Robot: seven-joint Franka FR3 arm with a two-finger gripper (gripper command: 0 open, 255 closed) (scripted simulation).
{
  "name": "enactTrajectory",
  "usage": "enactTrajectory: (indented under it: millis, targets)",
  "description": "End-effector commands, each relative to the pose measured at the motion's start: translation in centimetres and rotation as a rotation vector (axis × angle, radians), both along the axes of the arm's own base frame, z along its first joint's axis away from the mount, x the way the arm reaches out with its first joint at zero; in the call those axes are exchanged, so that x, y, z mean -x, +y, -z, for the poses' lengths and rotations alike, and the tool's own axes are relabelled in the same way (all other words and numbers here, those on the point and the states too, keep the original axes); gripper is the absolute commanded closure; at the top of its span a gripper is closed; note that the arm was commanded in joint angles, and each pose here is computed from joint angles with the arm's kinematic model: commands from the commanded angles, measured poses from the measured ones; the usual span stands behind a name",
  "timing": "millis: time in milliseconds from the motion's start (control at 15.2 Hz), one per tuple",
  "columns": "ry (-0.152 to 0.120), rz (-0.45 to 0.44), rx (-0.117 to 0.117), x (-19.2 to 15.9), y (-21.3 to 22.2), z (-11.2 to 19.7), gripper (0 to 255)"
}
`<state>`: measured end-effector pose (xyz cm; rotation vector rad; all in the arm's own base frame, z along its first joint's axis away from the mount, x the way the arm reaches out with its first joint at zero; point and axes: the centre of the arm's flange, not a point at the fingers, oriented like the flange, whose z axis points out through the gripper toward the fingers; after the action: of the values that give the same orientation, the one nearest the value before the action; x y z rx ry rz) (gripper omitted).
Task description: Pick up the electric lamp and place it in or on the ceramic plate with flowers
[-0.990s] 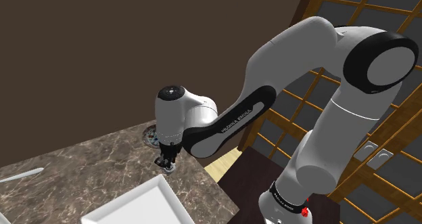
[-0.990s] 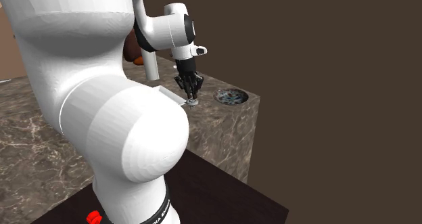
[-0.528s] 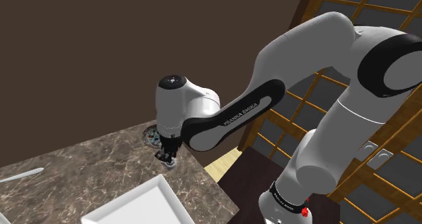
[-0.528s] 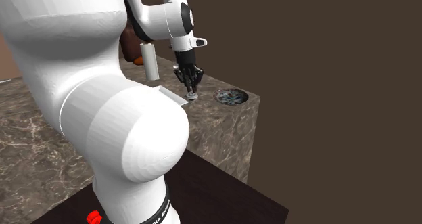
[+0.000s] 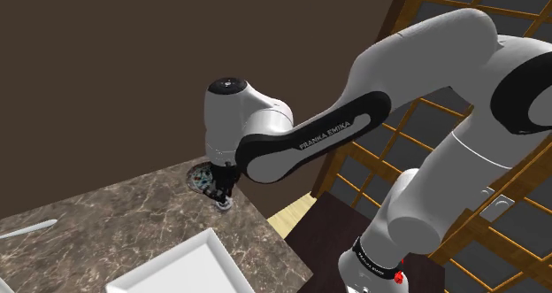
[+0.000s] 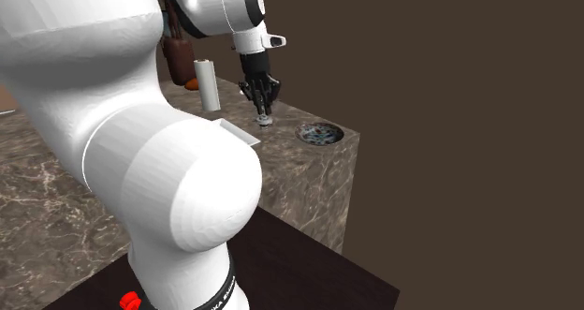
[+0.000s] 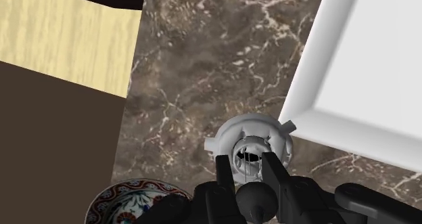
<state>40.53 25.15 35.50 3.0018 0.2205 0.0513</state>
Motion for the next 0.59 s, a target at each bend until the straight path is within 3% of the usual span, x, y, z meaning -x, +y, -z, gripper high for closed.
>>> enactTrajectory:
  millis: [0, 198, 528]
  targets:
    - [0.001, 0.0, 0.0, 0.0, 0.0, -1.0, 255]
    - [0.001, 0.0, 0.0, 0.0, 0.0, -2.6, 255]
    - [0.001, 0.0, 0.0, -5.7, -3.3, -3.2, 255]
